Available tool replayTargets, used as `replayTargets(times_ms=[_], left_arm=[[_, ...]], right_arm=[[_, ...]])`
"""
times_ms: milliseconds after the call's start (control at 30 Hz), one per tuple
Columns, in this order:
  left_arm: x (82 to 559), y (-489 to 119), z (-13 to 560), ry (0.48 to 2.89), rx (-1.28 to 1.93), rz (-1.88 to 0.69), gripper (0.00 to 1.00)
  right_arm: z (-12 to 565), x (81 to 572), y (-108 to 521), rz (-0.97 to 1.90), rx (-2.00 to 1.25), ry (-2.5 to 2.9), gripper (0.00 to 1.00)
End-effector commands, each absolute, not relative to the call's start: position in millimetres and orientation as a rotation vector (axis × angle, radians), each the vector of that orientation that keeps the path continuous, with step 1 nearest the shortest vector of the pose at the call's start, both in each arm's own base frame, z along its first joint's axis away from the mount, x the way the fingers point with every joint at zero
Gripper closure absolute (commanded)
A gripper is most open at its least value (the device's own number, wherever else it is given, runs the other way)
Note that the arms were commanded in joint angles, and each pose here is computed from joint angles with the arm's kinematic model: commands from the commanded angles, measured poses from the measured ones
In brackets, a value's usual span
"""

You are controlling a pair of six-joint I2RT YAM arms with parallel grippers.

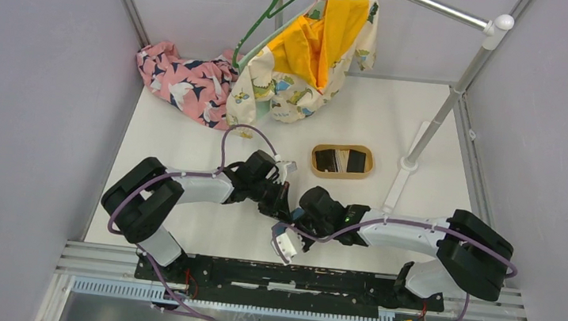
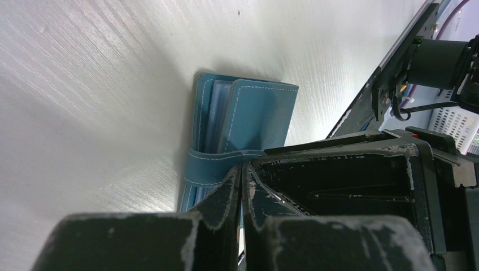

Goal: Put the credit cards into the card holder
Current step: Close the card holder at the center of the board.

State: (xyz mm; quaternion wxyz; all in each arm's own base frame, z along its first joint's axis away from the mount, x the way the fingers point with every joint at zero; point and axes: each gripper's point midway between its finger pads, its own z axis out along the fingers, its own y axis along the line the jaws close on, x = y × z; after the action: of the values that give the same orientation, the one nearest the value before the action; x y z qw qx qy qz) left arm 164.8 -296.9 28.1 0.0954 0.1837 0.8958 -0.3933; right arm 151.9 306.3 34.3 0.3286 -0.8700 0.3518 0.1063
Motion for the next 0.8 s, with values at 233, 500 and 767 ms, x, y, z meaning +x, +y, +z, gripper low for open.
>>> replayTargets(times_ms=[233,500,767], left_arm=[[147.3,-278.1,-6.2,2.768,0.619,-1.018,0.92],[149.9,-277.3,-3.2,2.759,0.612,-1.002,0.86],[151.8,-278.5,-1.9,2.755,0.612,-1.001,0.82]], right_arm=[[29.2,155.4,308.9,0.232,-2.335,0.899,0.92],[21.5,141.1,295.1,0.273,-2.447,0.858,1.0],[-0.9,116.9,275.3,0.305,-2.558,0.813,1.0]])
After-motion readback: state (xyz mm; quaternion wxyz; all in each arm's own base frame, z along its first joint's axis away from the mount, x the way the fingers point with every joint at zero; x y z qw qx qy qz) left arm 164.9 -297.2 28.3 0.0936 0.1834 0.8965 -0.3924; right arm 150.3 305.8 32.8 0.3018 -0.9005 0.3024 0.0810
